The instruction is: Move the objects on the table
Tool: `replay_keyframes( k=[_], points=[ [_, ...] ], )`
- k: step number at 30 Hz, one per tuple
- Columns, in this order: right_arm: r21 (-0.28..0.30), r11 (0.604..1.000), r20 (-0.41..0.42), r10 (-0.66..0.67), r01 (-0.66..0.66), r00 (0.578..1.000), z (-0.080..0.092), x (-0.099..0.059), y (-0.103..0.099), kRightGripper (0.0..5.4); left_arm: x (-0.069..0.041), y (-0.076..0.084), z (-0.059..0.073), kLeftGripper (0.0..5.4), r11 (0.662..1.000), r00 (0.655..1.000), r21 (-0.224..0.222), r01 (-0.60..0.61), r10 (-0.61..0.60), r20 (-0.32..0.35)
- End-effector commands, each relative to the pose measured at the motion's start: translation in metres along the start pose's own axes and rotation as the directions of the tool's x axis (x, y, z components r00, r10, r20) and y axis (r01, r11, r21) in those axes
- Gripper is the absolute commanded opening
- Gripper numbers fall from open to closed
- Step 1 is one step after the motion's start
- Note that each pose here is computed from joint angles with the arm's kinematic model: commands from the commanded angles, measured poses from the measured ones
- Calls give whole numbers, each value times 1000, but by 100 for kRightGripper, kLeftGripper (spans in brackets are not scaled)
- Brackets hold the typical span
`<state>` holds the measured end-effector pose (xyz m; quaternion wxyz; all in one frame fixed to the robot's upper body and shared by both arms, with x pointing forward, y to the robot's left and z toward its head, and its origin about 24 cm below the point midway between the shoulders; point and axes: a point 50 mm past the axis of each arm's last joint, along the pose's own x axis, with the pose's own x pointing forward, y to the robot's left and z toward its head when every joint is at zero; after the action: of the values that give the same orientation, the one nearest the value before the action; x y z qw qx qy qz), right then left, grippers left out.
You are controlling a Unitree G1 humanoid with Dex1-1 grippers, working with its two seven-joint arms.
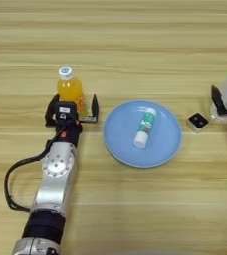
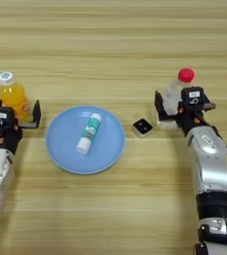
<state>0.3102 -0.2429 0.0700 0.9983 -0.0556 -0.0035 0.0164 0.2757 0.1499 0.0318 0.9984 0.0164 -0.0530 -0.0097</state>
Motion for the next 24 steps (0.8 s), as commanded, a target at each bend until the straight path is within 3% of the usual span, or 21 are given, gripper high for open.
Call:
replay_keyframes(
  k=[1,5,16,20,24],
  points=[
    [-10,1000,-10,-18,18,1000,-1,6,-7,539,2,-2,1,540,1000,1000,18,8,-9,6],
    [8,1000,-13,0,0,1000,-3,8,-5,539,2,-2,1,540,1000,1000,19,9,-9,7],
    [26,999,-23,42,-42,999,-7,8,1,389,2,-3,2,540,1000,1000,19,9,-9,8],
    [27,998,33,63,-64,997,3,7,4,339,2,-3,2,540,1000,1000,19,9,-9,8],
    [17,995,98,91,-93,991,17,3,10,326,2,-4,2,540,1000,1000,19,9,-9,8]
  ],
)
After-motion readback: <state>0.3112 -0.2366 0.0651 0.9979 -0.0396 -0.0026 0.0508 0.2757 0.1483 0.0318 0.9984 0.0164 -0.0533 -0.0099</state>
